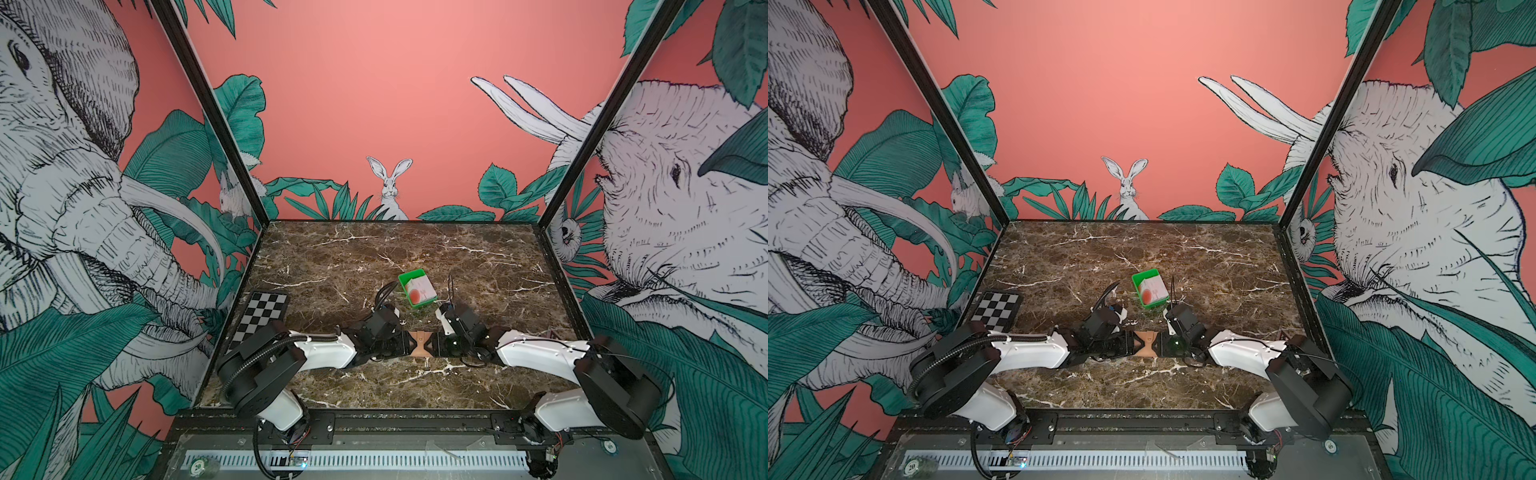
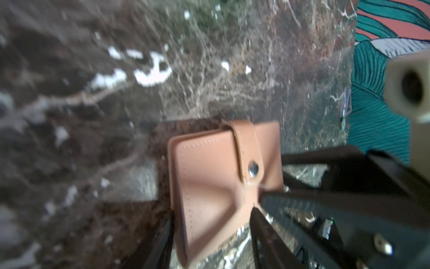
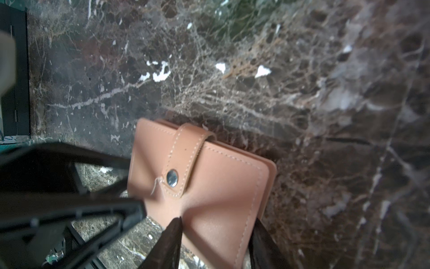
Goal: Insert credit cards into a card holder
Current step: Rotate the card holder at the center of the table.
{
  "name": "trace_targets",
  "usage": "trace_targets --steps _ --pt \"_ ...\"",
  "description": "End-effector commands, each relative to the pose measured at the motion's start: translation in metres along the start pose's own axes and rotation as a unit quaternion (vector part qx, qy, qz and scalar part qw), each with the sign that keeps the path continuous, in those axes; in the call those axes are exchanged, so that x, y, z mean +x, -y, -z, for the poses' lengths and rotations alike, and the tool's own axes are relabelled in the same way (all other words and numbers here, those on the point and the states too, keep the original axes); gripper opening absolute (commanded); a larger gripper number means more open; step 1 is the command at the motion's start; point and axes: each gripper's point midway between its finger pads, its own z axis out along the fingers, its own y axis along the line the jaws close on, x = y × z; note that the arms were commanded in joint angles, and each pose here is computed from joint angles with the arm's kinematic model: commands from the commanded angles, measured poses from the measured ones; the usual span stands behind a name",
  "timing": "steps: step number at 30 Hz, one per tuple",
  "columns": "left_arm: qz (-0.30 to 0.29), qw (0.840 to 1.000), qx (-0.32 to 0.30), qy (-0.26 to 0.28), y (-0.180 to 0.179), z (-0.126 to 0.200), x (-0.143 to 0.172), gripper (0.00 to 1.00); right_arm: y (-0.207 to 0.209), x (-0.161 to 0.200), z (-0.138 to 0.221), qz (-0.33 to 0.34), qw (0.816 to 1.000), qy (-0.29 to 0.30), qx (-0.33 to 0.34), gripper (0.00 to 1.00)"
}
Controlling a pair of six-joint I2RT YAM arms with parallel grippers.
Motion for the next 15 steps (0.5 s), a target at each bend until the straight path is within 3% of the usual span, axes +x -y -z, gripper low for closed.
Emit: trace_targets --steps 1,9,15 --pt "-0.014 1.000 0.000 -0.002 0.007 -0.006 -0.009 0.54 -0.012 0.009 0.003 -0.004 1.000 0.005 -0.018 0.46" --pt "-0.036 0.999 -0.005 0.017 0.014 -0.008 -0.034 0.54 -0.042 0.027 0.003 0.022 0.999 0.009 -0.022 0.48" --pt "-0.056 0.997 -0.046 0.021 0.004 0.012 -0.037 0.54 -0.052 0.035 0.000 0.046 0.999 0.011 -0.008 0.49"
